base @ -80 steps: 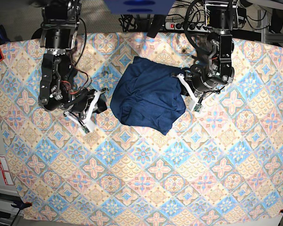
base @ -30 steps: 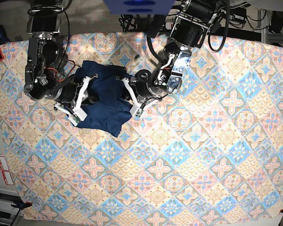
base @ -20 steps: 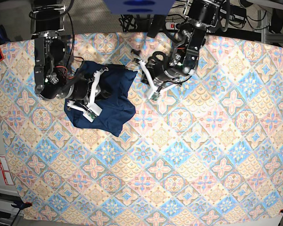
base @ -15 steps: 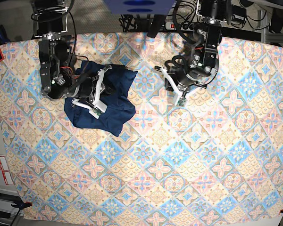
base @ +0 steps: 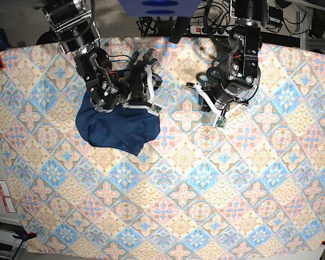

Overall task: Fold the T-shirt properly
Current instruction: 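Drag the bundle further with the right gripper while the left withdraws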

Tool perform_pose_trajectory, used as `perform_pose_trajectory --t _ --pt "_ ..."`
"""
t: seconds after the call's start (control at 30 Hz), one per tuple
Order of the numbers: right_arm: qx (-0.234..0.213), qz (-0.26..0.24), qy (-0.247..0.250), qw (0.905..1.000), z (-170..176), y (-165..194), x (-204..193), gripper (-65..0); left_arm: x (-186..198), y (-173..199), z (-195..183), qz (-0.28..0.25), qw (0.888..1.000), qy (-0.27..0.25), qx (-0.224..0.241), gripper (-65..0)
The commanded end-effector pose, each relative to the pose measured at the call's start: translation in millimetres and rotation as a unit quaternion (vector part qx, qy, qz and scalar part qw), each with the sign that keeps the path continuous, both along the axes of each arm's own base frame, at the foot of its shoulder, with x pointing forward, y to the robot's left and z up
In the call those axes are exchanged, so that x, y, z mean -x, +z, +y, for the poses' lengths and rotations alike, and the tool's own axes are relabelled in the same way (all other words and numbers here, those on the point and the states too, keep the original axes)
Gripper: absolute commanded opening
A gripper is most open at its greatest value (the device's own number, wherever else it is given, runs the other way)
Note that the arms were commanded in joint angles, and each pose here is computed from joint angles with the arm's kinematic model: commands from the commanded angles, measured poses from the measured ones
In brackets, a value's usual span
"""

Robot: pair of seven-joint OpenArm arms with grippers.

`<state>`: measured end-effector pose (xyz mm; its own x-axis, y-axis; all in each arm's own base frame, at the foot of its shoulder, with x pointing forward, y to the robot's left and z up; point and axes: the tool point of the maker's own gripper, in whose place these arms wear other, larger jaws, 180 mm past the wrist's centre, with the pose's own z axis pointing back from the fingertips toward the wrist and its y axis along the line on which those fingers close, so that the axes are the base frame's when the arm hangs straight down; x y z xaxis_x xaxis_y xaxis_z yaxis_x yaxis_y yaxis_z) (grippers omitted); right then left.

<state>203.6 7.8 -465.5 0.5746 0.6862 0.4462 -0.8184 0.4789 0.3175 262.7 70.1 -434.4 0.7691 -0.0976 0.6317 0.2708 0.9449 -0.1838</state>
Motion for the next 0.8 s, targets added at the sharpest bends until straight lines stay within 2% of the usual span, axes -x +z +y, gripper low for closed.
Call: perform_pose_trajectory --t 0.0,0.1,0.23,0.37,0.63,0.77 --pt "-0.022 -0.04 -0.011 0.9989 2.0 22.1 -23.5 -59.8 -9.6 11.6 -2.2 -0.023 1.0 0.0 0.008 -64.5" --pt "-0.038 -0.09 -0.017 0.9951 3.1 51.6 -38.7 -59.8 -9.8 11.8 -2.2 -0.024 1.0 0.001 0.008 -64.5" --pt "-0.03 -0.086 -0.007 0.9958 3.5 52.4 -27.2 -59.5 -10.6 12.2 -1.7 -0.025 1.0 0.001 0.008 -64.6" --pt "-0.017 -0.048 0.0 0.9987 4.6 29.6 -13.3 -59.6 -14.0 14.8 -1.7 -0.029 1.0 0.001 0.008 -65.0" --pt "-0.029 0.008 -0.033 0.999 -0.2 -6.2 0.5 -59.8 -29.2 39.5 24.8 -0.066 0.997 0.042 0.002 -65.0" --pt "-0.034 0.019 -0.052 0.9979 -4.1 -17.9 -7.6 -59.8 -32.7 48.1 42.4 -0.079 0.995 0.066 -0.005 -65.0"
